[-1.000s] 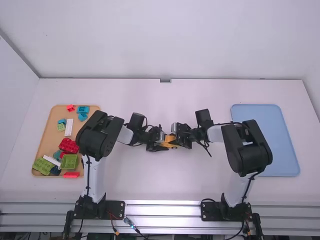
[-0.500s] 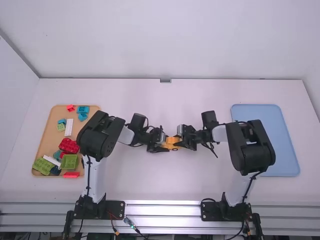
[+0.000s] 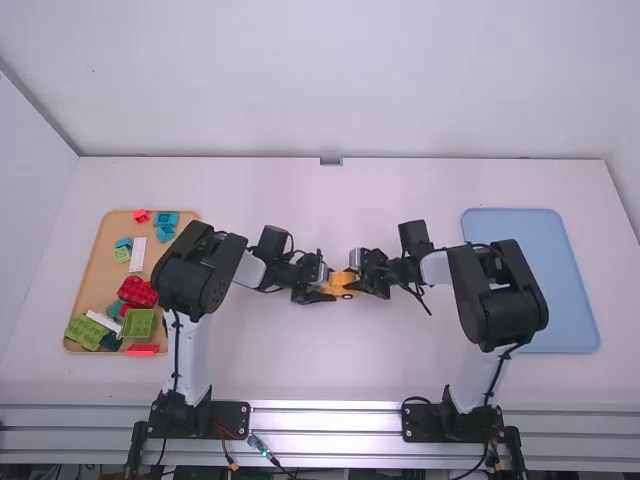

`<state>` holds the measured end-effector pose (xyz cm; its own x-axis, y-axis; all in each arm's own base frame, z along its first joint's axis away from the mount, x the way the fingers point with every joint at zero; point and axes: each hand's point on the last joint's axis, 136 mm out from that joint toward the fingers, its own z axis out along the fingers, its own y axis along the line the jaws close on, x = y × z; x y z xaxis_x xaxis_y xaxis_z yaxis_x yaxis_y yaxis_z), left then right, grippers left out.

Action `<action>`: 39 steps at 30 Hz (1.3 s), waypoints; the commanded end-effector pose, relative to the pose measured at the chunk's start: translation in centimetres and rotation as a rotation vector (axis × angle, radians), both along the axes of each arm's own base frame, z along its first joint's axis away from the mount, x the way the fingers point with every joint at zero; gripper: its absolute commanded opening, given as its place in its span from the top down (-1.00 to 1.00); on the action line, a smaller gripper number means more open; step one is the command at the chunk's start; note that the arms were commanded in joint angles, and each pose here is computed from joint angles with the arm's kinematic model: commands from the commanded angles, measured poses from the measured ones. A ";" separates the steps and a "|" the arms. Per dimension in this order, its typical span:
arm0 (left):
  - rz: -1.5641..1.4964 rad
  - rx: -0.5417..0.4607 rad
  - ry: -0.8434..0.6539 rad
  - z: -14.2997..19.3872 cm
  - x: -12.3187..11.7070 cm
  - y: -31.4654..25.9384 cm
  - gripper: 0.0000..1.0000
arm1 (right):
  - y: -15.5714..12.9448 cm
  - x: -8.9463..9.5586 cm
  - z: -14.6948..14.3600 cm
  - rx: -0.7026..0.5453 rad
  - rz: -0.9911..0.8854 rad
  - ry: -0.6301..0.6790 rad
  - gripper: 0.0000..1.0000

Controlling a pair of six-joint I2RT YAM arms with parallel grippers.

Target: Assemble lego blocks to make yellow taxi

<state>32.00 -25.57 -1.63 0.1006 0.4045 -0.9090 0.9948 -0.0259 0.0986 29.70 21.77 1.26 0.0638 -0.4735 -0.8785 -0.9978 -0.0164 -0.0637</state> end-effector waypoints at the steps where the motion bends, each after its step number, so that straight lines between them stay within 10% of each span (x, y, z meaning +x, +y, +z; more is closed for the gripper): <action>1: -0.002 0.045 -0.008 -1.2 -0.6 -0.1 0.07 | 0.3 -1.2 -0.5 0.043 0.025 0.048 1.00; 12: -0.003 0.046 -0.007 -1.2 -0.7 -0.1 0.10 | 0.4 -1.3 -0.1 0.064 0.037 0.042 1.00; 32: -0.002 0.045 -0.010 -1.2 -0.6 -0.1 0.11 | -1.7 -0.8 -6.0 -0.346 -0.124 0.102 1.00; 39: -0.002 0.045 -0.010 -1.2 -0.6 -0.1 0.13 | 0.0 -0.9 -1.9 -0.077 -0.014 0.053 1.00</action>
